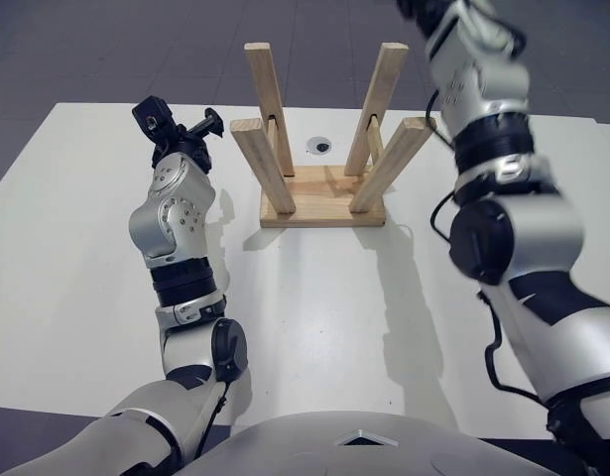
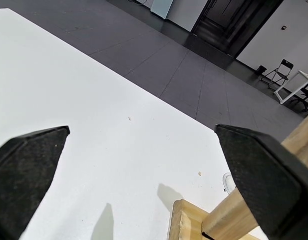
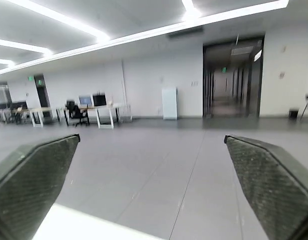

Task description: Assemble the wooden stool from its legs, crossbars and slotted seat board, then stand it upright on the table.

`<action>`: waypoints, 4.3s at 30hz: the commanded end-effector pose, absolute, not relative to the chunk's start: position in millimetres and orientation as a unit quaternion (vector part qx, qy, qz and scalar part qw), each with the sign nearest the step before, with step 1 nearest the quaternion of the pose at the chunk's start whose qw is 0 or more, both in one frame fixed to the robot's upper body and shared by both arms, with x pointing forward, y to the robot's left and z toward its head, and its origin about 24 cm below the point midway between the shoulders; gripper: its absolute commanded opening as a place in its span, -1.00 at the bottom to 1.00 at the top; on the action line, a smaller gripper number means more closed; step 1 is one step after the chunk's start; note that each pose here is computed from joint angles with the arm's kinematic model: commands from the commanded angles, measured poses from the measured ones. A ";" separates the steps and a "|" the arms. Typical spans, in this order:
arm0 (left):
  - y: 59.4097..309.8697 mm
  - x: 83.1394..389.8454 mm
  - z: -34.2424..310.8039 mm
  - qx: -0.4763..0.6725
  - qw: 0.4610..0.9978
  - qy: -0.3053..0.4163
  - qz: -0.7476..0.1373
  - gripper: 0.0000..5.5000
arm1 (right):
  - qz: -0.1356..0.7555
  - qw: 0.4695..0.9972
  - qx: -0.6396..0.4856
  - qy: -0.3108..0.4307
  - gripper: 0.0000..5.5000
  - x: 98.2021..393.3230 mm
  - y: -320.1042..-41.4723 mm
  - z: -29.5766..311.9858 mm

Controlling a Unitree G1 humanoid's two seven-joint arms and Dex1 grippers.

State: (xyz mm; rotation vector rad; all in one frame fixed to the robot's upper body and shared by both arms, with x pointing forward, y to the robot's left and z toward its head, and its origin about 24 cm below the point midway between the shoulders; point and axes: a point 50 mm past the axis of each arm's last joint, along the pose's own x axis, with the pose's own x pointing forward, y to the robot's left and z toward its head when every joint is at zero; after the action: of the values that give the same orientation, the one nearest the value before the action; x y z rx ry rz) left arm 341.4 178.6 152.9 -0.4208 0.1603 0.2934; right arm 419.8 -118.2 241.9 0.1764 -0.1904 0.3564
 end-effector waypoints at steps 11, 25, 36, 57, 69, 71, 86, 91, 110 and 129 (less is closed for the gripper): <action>179.2 339.1 141.6 -0.181 0.972 0.078 0.124 0.96 | 0.163 0.936 0.160 -0.267 0.96 351.5 -168.3 284.4; 210.4 303.9 195.6 -0.075 0.966 -0.120 -0.215 0.96 | 0.392 0.904 -0.017 -0.169 0.96 274.6 -218.9 270.3; 216.6 305.3 182.3 -0.063 0.923 -0.078 -0.372 0.84 | 0.448 0.894 -0.025 0.002 0.96 301.3 -224.3 192.6; 185.5 296.5 148.4 -0.080 0.893 -0.040 -0.441 -0.33 | 0.481 0.877 -0.003 0.018 0.28 310.1 -200.4 174.0; 178.6 276.3 175.0 -0.106 0.769 0.033 -0.630 -0.48 | 0.573 0.815 -0.006 0.083 -0.34 272.4 -188.5 203.2; 174.5 261.9 198.6 -0.117 0.711 0.064 -0.690 -0.49 | 0.594 0.796 -0.037 0.109 -0.38 257.9 -185.2 222.0; 130.2 374.1 205.8 -0.292 0.777 0.281 -0.482 -0.58 | 0.425 0.831 0.222 0.282 -0.39 367.3 -129.3 248.5; 128.2 379.0 163.2 -0.286 0.788 0.332 -0.432 -0.58 | 0.366 0.826 0.247 0.351 -0.39 384.2 -103.2 198.1; 174.8 402.3 154.5 -0.159 0.928 0.073 -0.330 0.51 | 0.387 0.815 0.322 0.287 0.73 387.7 -137.3 172.2; 219.2 336.7 210.4 -0.074 0.969 -0.195 -0.134 0.95 | 0.197 0.968 0.144 -0.064 0.96 349.4 -230.6 222.4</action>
State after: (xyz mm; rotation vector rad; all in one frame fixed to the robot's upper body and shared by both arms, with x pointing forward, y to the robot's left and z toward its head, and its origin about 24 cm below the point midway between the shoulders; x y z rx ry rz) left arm 361.5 201.8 191.7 -0.2160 -0.3282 -0.3235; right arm 370.2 -217.7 191.3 0.5324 0.1637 0.4900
